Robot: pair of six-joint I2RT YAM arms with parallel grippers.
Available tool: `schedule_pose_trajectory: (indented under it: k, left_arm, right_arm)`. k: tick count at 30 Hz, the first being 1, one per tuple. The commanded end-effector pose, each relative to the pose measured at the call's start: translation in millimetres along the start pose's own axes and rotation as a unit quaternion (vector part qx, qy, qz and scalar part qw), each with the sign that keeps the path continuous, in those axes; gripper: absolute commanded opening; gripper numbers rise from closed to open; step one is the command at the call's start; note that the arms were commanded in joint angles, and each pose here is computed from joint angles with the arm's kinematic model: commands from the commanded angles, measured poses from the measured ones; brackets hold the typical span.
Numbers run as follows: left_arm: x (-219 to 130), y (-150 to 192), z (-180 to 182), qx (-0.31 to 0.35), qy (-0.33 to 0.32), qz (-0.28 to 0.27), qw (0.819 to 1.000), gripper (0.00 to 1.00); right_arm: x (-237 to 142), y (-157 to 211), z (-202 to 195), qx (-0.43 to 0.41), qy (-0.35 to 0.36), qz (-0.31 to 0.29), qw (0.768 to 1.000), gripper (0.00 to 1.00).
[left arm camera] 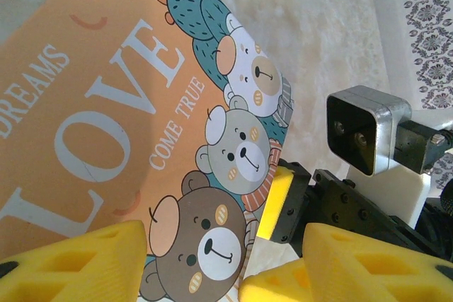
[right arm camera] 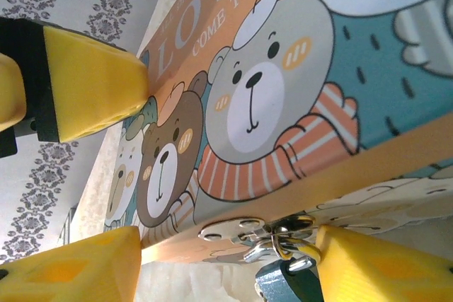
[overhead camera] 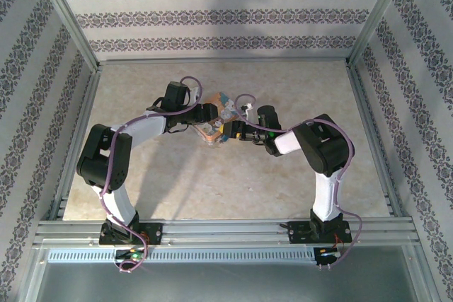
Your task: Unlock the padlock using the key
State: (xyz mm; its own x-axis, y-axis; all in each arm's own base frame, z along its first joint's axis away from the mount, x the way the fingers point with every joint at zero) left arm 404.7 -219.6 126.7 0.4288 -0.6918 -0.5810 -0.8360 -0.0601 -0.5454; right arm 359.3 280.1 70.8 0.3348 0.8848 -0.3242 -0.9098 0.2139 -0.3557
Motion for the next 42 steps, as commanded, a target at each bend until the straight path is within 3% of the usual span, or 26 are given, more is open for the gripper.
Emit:
schedule_pose_trajectory:
  k: [1,9,23,35,42]
  left_arm:
    - [6.8,50.0,38.2,-0.057,-0.062,0.084,0.993,0.61]
    - [7.2,50.5,38.8,-0.057,-0.063,0.084,0.993,0.61]
    - [6.7,50.3,37.9,-0.056,-0.062,0.083,0.993,0.61]
    - [6.4,51.5,40.0,-0.056,-0.066,0.083,0.993,0.61]
    - [5.8,53.0,39.8,-0.054,-0.067,0.084,0.993,0.61]
  right_arm:
    - [4.7,10.4,14.9,-0.022,-0.037,0.024,0.999,0.6]
    - [-0.3,16.4,20.5,-0.023,-0.05,0.029,0.998,0.5]
    - [-1.1,23.3,1.1,0.011,-0.015,0.02,1.0,0.21]
    - [-9.5,20.5,-9.9,0.033,0.009,-0.003,0.999,0.05]
    - [-16.2,9.3,-6.5,0.05,0.018,-0.042,0.998,0.01]
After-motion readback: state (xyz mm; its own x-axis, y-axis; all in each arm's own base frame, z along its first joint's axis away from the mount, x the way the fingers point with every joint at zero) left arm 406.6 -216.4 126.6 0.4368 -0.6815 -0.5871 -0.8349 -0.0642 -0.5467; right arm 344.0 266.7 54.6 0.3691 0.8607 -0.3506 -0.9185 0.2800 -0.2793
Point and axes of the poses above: each hand's point on the last joint's axis, 136 mm out from that joint toward the fingers, its own x axis out along the fingers, its own z axis along the line the jaws close on, y = z × x, the point moved 2 cm from there along -x, back along the fingers, and after that the axes turned 10 degrees about x, right-handed, at the moved point
